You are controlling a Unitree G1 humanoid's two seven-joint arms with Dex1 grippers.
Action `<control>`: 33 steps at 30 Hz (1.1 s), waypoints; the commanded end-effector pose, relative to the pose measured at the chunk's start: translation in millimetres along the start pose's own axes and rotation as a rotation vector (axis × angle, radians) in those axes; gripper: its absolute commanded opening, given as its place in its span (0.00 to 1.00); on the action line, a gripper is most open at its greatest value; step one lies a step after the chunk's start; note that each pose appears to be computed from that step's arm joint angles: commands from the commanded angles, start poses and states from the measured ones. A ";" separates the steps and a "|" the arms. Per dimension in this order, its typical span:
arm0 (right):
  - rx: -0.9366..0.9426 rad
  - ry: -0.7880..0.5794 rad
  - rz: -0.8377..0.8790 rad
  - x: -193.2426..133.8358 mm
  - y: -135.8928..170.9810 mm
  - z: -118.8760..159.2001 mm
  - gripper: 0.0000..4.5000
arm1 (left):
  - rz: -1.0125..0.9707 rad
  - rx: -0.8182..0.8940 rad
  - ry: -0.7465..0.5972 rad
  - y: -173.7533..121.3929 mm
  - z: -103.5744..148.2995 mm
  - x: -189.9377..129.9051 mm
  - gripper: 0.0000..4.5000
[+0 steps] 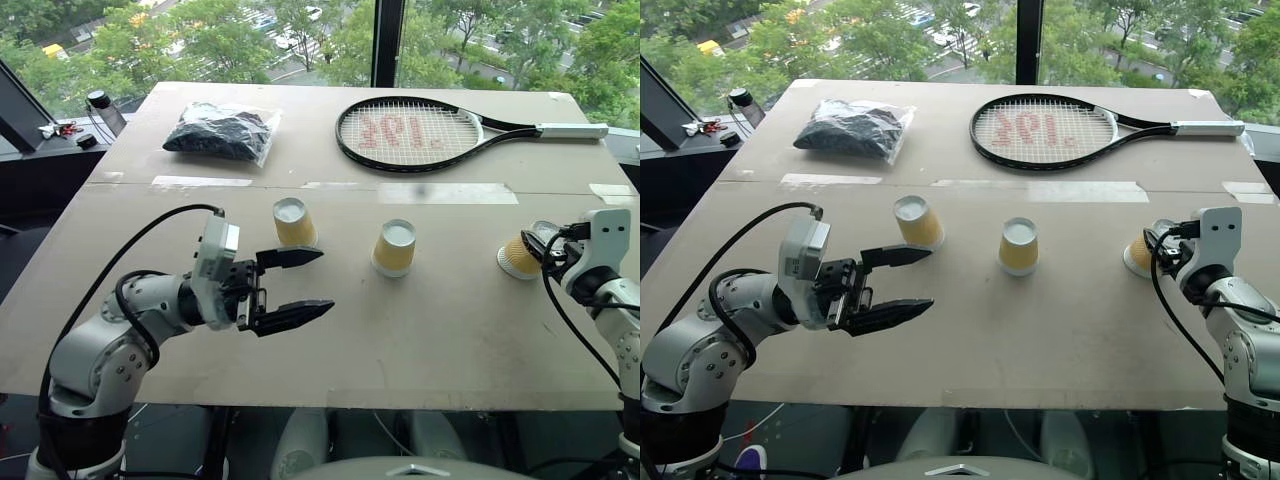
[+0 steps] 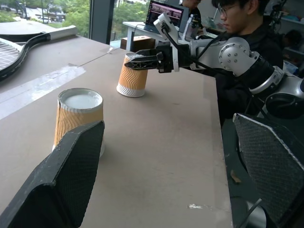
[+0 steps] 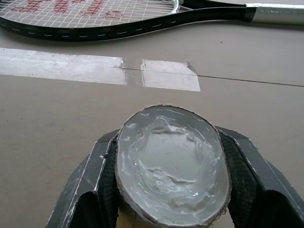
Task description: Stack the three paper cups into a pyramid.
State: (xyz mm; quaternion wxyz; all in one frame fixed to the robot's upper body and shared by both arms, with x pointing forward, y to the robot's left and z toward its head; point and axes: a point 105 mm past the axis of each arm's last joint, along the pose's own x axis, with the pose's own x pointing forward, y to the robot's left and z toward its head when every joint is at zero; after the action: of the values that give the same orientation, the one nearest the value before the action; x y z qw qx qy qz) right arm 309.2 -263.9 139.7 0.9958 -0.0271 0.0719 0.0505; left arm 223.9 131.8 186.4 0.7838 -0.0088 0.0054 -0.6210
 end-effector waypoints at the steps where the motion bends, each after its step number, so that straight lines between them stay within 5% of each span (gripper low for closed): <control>1: -0.041 -0.122 0.116 -10.1 19.3 32.2 0.46 | 0.048 0.073 -0.018 0.6 5.6 -3.1 1.00; 9: -0.182 -0.117 0.606 -18.9 125.2 40.9 0.46 | 0.038 -0.003 0.008 -3.5 -9.1 -25.5 1.00; 33: -0.293 -0.065 0.679 17.1 137.4 21.6 0.46 | 0.101 -0.022 0.015 -17.6 -12.6 -44.4 1.00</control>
State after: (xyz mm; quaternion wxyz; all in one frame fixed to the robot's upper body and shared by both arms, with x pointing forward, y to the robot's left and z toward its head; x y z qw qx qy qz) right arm 313.5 -126.8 141.9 0.9116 -0.1314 0.0619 0.3845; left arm 201.6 172.3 161.9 0.8187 -0.0261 0.0435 -0.5720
